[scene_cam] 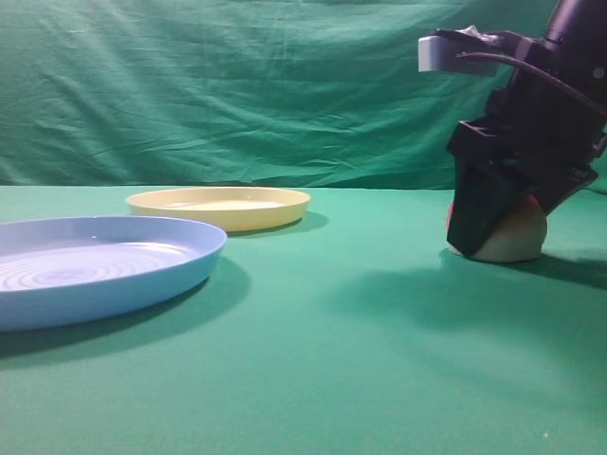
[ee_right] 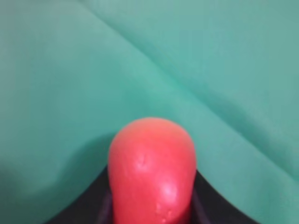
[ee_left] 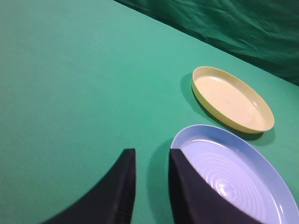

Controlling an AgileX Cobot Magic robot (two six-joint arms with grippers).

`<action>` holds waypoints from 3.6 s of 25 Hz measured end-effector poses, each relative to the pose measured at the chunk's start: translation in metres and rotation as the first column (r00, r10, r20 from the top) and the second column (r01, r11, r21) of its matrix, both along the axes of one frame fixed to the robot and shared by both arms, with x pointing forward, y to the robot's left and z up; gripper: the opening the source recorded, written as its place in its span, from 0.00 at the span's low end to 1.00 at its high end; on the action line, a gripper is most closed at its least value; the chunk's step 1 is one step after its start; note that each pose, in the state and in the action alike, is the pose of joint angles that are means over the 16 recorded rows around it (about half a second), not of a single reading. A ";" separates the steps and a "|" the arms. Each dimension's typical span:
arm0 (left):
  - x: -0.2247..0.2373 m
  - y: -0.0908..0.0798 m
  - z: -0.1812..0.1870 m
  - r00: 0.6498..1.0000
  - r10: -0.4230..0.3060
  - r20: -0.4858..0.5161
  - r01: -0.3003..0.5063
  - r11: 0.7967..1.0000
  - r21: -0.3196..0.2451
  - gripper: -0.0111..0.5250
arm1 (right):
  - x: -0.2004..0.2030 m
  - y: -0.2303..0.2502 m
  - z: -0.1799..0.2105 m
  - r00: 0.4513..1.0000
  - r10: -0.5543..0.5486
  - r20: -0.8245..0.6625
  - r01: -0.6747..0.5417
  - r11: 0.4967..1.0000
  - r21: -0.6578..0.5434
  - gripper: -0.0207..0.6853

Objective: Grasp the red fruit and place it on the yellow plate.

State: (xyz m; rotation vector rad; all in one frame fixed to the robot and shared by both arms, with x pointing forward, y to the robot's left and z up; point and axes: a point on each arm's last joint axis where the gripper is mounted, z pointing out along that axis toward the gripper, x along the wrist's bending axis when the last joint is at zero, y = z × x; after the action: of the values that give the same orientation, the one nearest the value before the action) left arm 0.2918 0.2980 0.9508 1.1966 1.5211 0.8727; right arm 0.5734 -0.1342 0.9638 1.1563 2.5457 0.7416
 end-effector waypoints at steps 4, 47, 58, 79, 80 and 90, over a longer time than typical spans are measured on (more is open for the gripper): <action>0.000 0.000 0.000 1.000 0.000 0.000 0.000 1.000 0.000 0.31 | 0.019 0.034 0.023 0.995 0.058 0.077 -0.062 0.997 0.043 0.34; 0.000 0.000 0.000 1.000 0.000 0.000 0.000 1.000 0.000 0.31 | 0.001 0.083 0.182 0.959 0.180 0.219 -0.201 0.977 0.078 0.18; 0.000 0.000 0.000 1.000 0.000 0.000 0.000 1.000 0.000 0.31 | -0.085 0.018 0.196 0.976 0.037 0.216 -0.070 0.987 0.147 0.03; 0.000 0.000 0.000 1.000 0.000 0.000 0.000 1.000 0.000 0.31 | -0.206 -0.068 0.110 0.955 -0.042 0.294 -0.032 0.969 0.244 0.03; 0.000 0.000 0.000 1.000 0.000 0.000 0.000 1.000 0.000 0.31 | -0.209 -0.070 0.108 0.955 -0.045 0.294 -0.029 0.970 0.243 0.03; 0.000 0.000 0.000 1.000 0.000 0.000 0.000 1.000 0.000 0.31 | -0.230 -0.101 0.090 0.928 -0.169 0.331 0.081 0.961 0.264 0.03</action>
State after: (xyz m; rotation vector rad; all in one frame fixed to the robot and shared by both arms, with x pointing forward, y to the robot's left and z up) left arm 0.2918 0.2980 0.9508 1.1966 1.5211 0.8727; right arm 0.3438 -0.2347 1.0534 1.1267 2.1072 1.1426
